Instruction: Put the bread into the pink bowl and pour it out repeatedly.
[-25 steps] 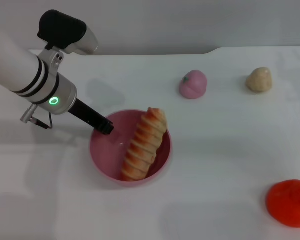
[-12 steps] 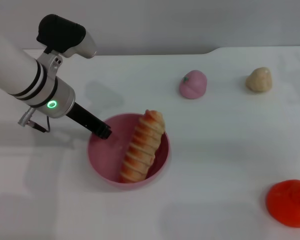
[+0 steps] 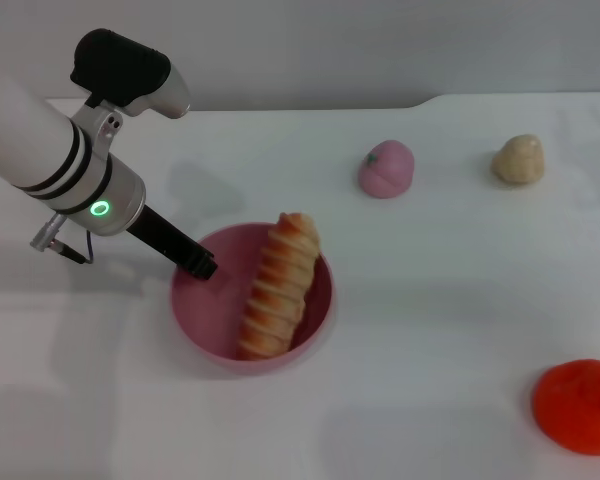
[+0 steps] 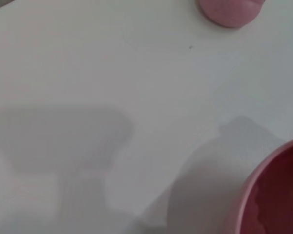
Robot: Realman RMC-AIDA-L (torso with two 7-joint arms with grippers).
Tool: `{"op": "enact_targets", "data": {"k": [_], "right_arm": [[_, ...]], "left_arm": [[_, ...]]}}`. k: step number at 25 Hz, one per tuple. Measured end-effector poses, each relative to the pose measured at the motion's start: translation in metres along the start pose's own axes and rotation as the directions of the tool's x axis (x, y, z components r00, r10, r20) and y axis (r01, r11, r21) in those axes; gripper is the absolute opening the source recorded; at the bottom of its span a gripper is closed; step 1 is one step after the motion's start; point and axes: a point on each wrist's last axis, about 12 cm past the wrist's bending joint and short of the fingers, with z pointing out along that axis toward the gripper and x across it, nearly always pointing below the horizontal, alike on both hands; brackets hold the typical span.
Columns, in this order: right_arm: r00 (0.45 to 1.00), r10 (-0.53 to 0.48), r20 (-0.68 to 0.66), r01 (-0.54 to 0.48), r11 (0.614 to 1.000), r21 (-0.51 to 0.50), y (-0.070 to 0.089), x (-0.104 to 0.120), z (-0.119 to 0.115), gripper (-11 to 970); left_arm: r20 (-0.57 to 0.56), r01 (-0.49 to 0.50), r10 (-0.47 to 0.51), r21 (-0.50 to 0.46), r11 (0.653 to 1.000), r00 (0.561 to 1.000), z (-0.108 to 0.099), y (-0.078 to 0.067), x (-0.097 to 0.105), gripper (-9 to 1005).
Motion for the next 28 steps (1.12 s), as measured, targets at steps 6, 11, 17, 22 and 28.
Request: {"op": "enact_targets", "data": {"k": [6, 11, 17, 22, 28], "right_arm": [[1.000, 0.000, -0.006, 0.000, 1.000, 0.001, 0.000, 0.001, -0.001, 428], [1.000, 0.001, -0.008, -0.001, 1.000, 0.000, 0.000, 0.002, -0.001, 428], [1.000, 0.000, -0.011, 0.000, 1.000, 0.000, 0.000, 0.002, -0.002, 428], [1.000, -0.001, -0.018, 0.001, 1.000, 0.005, -0.001, 0.004, -0.003, 428], [1.000, 0.000, -0.023, 0.000, 1.000, 0.004, -0.001, 0.004, -0.003, 428]], "left_arm": [[-0.003, -0.003, 0.003, 0.007, 1.000, 1.000, -0.002, -0.001, -0.001, 84], [0.003, -0.008, 0.008, 0.007, 1.000, 1.000, -0.005, -0.002, -0.005, 159], [0.033, -0.008, 0.008, 0.000, 1.000, 0.999, -0.016, -0.003, -0.011, 286], [0.062, -0.005, 0.006, -0.010, 1.000, 0.998, -0.029, -0.001, -0.015, 395], [0.106, -0.011, 0.018, -0.063, 0.998, 0.994, -0.057, 0.006, -0.020, 541]]}}
